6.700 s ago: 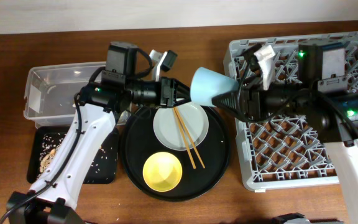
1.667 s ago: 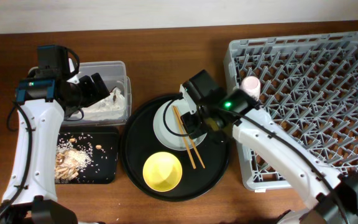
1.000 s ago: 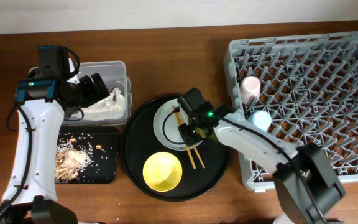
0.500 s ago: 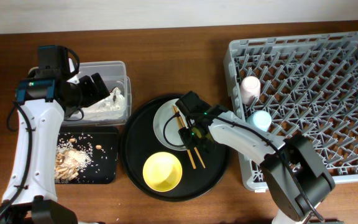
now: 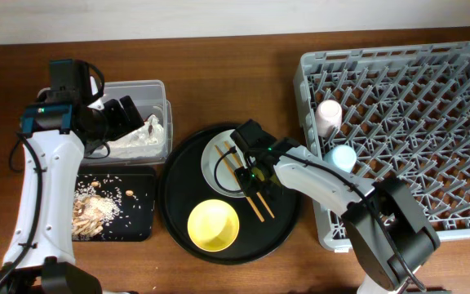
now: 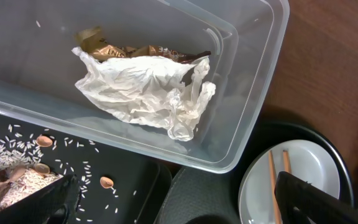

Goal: Sort waste into correct bins and load items into the dishwasher rack
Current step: 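Grasp one chopstick with the right gripper and place it in the rack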

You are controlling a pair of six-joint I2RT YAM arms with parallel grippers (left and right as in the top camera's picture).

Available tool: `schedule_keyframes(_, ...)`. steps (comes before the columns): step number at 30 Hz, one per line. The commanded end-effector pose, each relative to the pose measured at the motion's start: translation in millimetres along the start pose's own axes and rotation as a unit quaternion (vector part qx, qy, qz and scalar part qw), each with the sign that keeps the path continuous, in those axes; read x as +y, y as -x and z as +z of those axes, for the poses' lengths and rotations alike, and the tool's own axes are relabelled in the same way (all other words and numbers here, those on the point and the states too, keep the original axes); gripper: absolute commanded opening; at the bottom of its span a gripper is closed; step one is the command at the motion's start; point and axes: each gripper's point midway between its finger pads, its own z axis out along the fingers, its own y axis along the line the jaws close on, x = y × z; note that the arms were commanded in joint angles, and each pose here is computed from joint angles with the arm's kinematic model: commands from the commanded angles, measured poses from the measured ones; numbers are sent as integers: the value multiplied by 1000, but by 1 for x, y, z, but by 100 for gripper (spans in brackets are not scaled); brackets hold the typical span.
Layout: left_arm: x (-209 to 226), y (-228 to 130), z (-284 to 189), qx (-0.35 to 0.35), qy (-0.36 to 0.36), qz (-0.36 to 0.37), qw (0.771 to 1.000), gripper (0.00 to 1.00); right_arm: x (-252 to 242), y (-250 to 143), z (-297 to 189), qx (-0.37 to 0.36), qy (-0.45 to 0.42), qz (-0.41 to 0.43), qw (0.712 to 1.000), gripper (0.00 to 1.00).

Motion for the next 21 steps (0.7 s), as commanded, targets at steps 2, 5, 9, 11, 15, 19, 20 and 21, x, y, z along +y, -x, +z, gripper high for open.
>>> schedule_keyframes(2, -1, 6, -8, -14, -1, 4, 1000, 99, 2, 18, -18, -27, -1, 2, 1000, 4)
schedule_keyframes(5, -1, 6, -8, -14, -1, 4, 1000, 99, -11, 46, -56, -70, -20, 15, 997, 4)
schedule_keyframes(9, -1, 6, -8, -14, -1, 4, 1000, 99, -64, 69, -116, -113, -108, 56, 986, 4)
schedule_keyframes(11, -1, 6, -8, -14, -1, 4, 1000, 99, -95, 73, -147, -118, -140, 44, 982, 4)
schedule_keyframes(15, -1, 6, -8, -14, -1, 4, 1000, 99, -152, 63, -171, -98, -172, 27, 980, 4)
schedule_keyframes(19, -1, 6, -8, -14, -1, 4, 1000, 99, -211, 48, -181, -94, -192, 81, 974, 4)
schedule_keyframes(20, -1, 6, -8, -14, -1, 4, 1000, 99, -221, 45, -183, -94, -195, 86, 972, 4)
schedule_keyframes(21, -1, 6, -8, -14, -1, 4, 1000, 99, -232, 42, -185, -95, -198, 88, 972, 4)
